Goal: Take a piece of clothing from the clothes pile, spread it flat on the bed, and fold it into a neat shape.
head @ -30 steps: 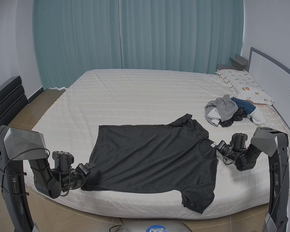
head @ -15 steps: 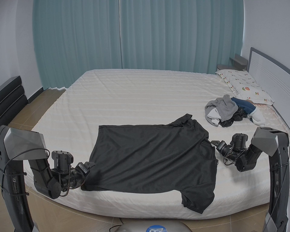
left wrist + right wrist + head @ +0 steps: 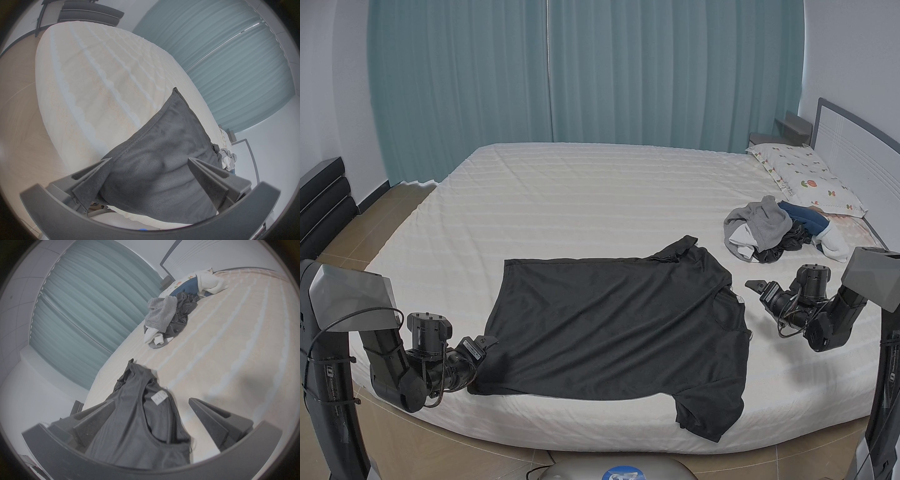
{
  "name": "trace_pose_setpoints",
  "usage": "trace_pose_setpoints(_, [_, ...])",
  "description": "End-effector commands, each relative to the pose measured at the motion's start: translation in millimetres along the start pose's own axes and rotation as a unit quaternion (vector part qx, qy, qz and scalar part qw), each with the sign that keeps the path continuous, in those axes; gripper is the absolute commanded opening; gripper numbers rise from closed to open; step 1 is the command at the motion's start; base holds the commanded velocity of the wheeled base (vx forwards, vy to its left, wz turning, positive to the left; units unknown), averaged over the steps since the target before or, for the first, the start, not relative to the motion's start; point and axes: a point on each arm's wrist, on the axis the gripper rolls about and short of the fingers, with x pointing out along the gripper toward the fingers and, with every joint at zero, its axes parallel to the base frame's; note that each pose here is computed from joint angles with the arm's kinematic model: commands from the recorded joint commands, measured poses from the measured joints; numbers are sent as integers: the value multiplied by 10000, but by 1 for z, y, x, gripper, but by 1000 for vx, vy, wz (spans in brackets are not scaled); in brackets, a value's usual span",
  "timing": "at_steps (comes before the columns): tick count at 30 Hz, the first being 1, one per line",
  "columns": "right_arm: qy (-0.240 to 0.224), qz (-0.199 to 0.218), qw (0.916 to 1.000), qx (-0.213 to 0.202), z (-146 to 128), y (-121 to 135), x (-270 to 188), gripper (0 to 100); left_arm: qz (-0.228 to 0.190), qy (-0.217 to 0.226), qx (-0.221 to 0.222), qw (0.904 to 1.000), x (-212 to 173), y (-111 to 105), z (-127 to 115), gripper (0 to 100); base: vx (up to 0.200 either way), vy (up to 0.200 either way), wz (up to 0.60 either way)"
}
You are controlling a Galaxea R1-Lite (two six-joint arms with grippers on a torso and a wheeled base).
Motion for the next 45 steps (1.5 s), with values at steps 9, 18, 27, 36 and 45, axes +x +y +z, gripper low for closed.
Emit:
trace_pose_setpoints(9, [1464, -66, 9886, -341, -47, 1, -97, 100, -11, 2, -32, 10000, -1, 0, 1, 100, -133, 0, 0])
trace_pose_setpoints(18, [2288, -111, 9701, -804, -79, -23, -96, 100, -65, -17, -327, 9994, -1, -1, 4, 100, 0, 0, 0])
trace_pose_setpoints(27, [2407, 308, 9606, -1357, -104, -20, -91, 100, -59, -13, -327, 9994, -1, 0, 4, 100, 0, 0, 0])
trace_pose_setpoints(36, [2523, 309, 9534, -1628, -114, -22, -91, 0, -62, -7, -315, 9995, -1, -1, 4, 100, 0, 0, 0])
trace_pose_setpoints(45, [2684, 156, 9466, -1781, -115, -29, -111, 0, -22, 28, -200, 9998, -1, 1, 2, 100, 0, 0, 0])
